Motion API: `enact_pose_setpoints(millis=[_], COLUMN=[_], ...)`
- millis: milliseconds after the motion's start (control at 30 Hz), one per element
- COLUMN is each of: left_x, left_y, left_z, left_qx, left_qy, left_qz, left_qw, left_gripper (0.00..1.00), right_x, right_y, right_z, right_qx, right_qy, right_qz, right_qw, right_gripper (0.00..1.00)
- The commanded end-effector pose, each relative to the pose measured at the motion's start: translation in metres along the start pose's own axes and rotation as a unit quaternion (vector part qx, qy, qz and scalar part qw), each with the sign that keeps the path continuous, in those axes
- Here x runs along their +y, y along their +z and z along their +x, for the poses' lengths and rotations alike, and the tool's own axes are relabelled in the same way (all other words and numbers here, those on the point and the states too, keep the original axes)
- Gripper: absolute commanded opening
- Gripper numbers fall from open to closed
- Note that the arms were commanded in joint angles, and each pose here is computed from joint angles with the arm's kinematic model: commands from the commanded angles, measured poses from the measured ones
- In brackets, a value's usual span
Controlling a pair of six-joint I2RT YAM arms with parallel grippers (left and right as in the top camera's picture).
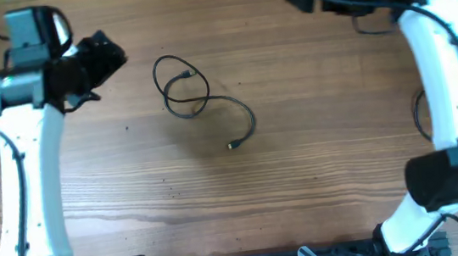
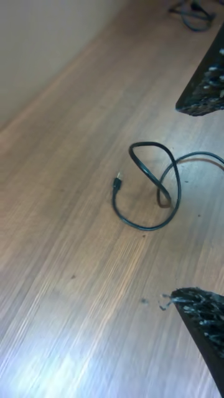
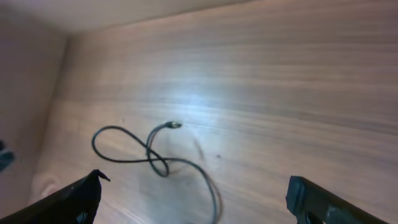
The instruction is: Untangle cables
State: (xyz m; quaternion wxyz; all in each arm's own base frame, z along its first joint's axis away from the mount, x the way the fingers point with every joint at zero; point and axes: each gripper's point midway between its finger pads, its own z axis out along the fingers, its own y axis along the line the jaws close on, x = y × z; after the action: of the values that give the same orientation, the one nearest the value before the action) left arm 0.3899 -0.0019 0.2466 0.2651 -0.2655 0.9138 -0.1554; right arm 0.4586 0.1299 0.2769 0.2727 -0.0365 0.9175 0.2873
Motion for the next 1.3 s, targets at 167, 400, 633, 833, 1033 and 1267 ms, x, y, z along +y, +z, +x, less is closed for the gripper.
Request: enact_pose_setpoints(millis=[167,400,633,833,1033,1267], left_x=[0.031,0.06,0.093,0.094,0.094,0.094], left_y=[-0.008,-0.01,-0.019,-0.02,-0.02,-0.02], left_z=[-0.003,-0.015,-0.031,-0.028,-0.028,-0.028], left_qx=[0.0,-0.032,-0.052,-0.046,-0.046,-0.046], left_qy=[-0.031,-0.063,-0.128,-0.129,-0.13,-0.129], left_qz=[-0.049,-0.115,-0.132,-0.136,-0.136,-0.136], left_qw=[0.998,0.991,0.982,0.981,0.981,0.981], left_gripper=[0.93,0.95,0.97,1.0,1.0,1.0], right_x=[0.091,0.144,0.16,0.176,0.182,0.164], right_y=[0.126,0.198,0.223,0.252,0.262,0.252], right_z=[0.045,0.092,0.118,0.116,0.111,0.102], right_qx=[0.071,0.103,0.117,0.095,0.074,0.061], right_qy=[0.077,0.149,0.176,0.178,0.162,0.063], right_qz=[-0.053,-0.054,-0.041,-0.077,-0.092,-0.073], right_qw=[0.993,0.982,0.977,0.976,0.98,0.993], right_gripper=[0.92,0.66,0.56,0.52,0.31,0.05])
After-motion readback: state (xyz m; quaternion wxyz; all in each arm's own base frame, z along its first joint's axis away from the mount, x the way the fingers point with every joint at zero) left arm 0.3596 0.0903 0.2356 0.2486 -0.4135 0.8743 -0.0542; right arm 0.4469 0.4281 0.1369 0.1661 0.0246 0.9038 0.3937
